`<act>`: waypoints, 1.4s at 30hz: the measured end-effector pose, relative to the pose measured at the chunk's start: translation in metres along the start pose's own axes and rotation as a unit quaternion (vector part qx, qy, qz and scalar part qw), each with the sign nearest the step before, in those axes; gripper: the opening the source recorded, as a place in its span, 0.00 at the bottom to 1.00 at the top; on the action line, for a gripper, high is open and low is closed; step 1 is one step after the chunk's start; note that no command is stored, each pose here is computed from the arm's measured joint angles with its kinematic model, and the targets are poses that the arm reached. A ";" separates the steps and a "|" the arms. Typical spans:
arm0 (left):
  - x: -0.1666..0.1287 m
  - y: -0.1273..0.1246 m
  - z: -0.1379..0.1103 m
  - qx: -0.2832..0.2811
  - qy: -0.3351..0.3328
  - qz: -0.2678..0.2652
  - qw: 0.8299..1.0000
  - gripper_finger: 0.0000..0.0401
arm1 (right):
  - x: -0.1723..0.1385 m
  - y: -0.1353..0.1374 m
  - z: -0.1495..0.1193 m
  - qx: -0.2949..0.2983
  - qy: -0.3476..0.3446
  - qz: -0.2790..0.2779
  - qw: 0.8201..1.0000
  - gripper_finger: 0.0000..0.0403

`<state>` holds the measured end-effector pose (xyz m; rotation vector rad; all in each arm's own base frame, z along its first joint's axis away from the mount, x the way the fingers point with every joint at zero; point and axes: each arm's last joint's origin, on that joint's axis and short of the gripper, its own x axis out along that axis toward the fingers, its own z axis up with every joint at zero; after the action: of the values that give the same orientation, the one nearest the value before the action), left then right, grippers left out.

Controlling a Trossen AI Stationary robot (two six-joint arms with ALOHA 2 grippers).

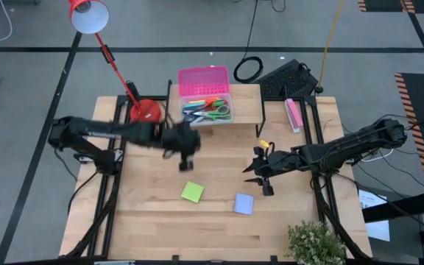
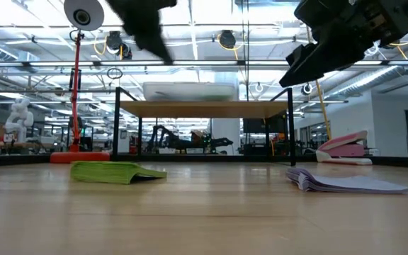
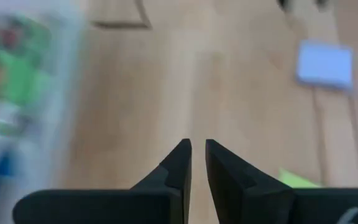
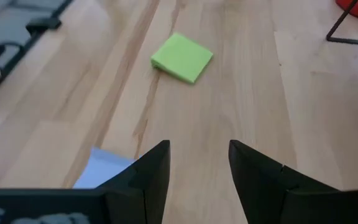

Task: Pack school essentials
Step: Put the light green sticky notes into the pink supply box on the shelf

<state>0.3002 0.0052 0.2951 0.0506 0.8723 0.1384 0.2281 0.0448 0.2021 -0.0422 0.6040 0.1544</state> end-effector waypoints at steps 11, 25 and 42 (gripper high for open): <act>0.021 -0.094 -0.092 0.001 0.087 0.009 0.996 0.41 | 0.026 0.001 -0.006 0.005 -0.031 0.002 0.999 0.42; 0.031 -0.131 -0.141 0.100 0.014 0.004 0.995 0.54 | 0.096 0.008 0.015 -0.048 0.004 0.008 0.999 0.42; 0.056 -0.125 -0.163 0.113 -0.008 0.015 0.993 0.36 | 0.189 0.029 0.046 -0.204 0.045 0.005 0.978 0.46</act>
<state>0.2233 -0.1123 0.1356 0.2766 0.8679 0.0666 0.4028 0.1025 0.1323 -0.4460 0.6551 0.2854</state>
